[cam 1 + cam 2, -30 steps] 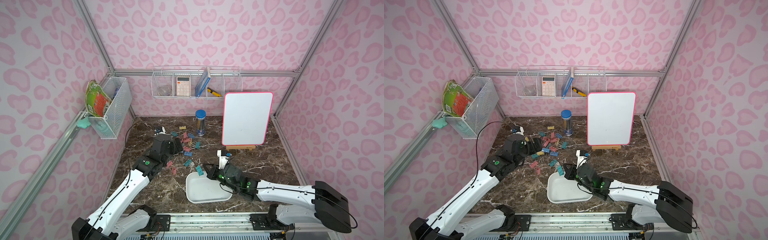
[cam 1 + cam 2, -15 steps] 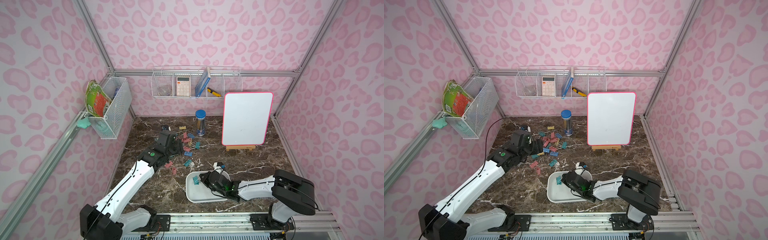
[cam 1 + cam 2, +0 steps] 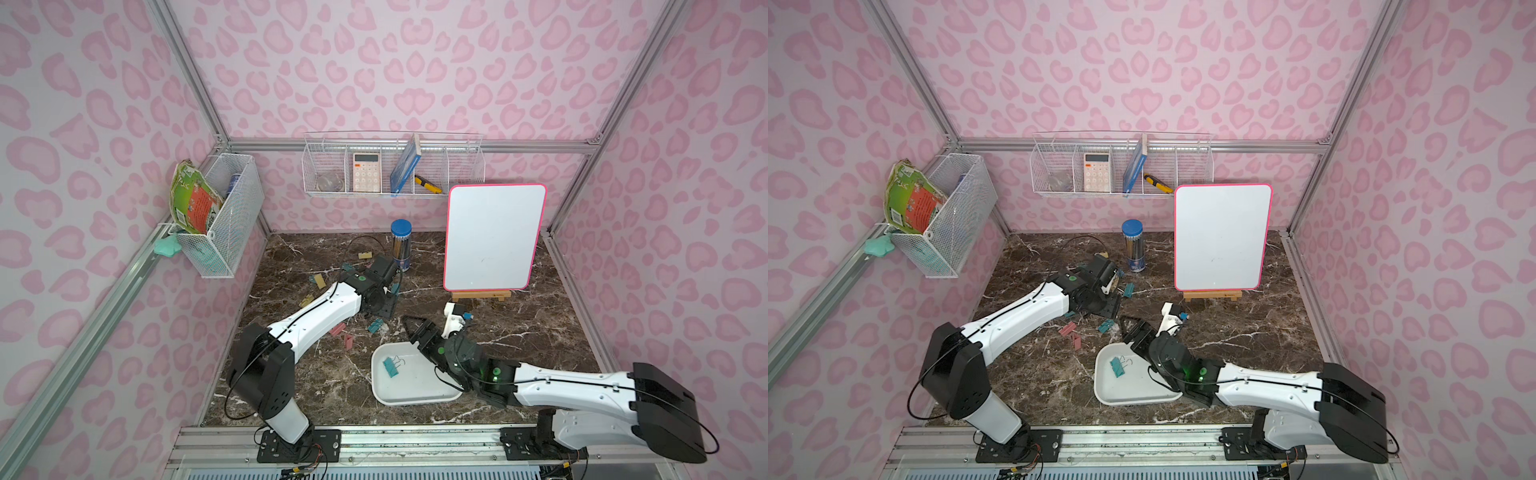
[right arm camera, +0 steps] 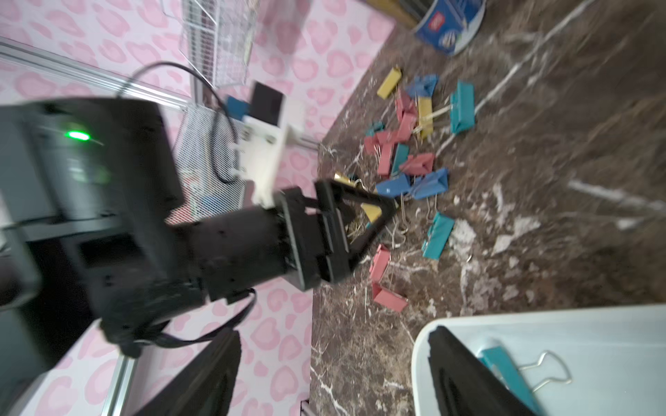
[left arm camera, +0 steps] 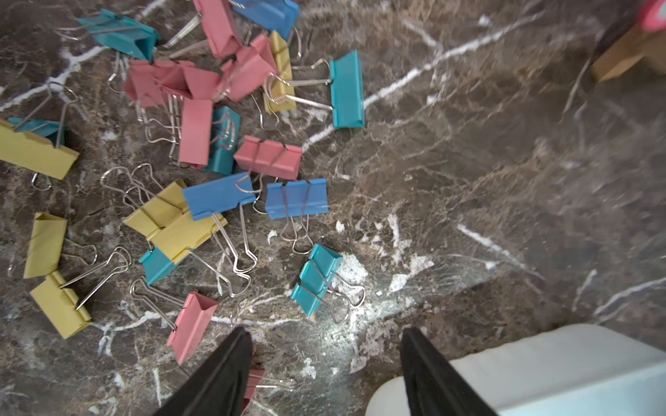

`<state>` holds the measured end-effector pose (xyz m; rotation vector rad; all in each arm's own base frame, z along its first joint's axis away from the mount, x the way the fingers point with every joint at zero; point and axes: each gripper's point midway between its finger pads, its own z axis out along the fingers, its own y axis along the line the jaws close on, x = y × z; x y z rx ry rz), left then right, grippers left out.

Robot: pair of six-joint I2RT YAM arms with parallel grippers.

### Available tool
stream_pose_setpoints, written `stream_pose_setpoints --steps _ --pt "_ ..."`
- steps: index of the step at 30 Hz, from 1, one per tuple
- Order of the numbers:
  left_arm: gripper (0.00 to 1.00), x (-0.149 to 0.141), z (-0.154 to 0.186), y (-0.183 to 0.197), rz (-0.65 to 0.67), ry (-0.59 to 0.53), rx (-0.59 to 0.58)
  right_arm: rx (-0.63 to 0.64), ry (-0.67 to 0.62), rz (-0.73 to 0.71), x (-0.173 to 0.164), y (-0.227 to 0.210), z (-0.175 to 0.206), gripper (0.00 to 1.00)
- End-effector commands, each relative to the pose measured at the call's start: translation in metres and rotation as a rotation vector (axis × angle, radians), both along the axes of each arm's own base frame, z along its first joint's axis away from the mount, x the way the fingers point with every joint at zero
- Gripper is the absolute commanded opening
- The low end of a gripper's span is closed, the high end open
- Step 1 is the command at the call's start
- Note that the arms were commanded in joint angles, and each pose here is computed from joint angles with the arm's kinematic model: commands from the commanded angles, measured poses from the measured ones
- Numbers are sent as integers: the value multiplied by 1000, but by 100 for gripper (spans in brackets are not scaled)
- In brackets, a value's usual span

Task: Put the binder clips in the storage box
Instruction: Place the binder clip in the storage box, then pick up the binder clip at the center of the board.

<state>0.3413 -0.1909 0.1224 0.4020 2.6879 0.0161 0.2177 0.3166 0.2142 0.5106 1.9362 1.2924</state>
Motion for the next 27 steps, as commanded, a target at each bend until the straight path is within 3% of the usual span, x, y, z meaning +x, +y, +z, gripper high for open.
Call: stream_pose_setpoints --steps 1,4,8,14,16,20,23,27 --pt "69 -1 -16 5 -19 24 125 -209 -68 -82 22 -57 -20 84" --pt "65 4 -35 6 -20 44 199 -183 -83 -91 30 -94 -17 84" --pt "53 1 -63 0 -42 109 203 -186 -125 -178 31 -132 -8 84" --pt "40 0 -91 5 -3 142 247 -200 -136 -212 22 -156 -5 83" --pt "30 1 -93 8 15 131 256 -180 -129 -209 18 -159 -7 83" --pt "0 6 -84 8 38 101 286 -130 -121 -211 12 -163 -3 82" --pt "0 3 -72 15 88 121 331 -115 -133 -227 10 -169 6 82" --pt "0 15 -22 22 181 55 371 -144 -188 -228 9 -172 20 81"
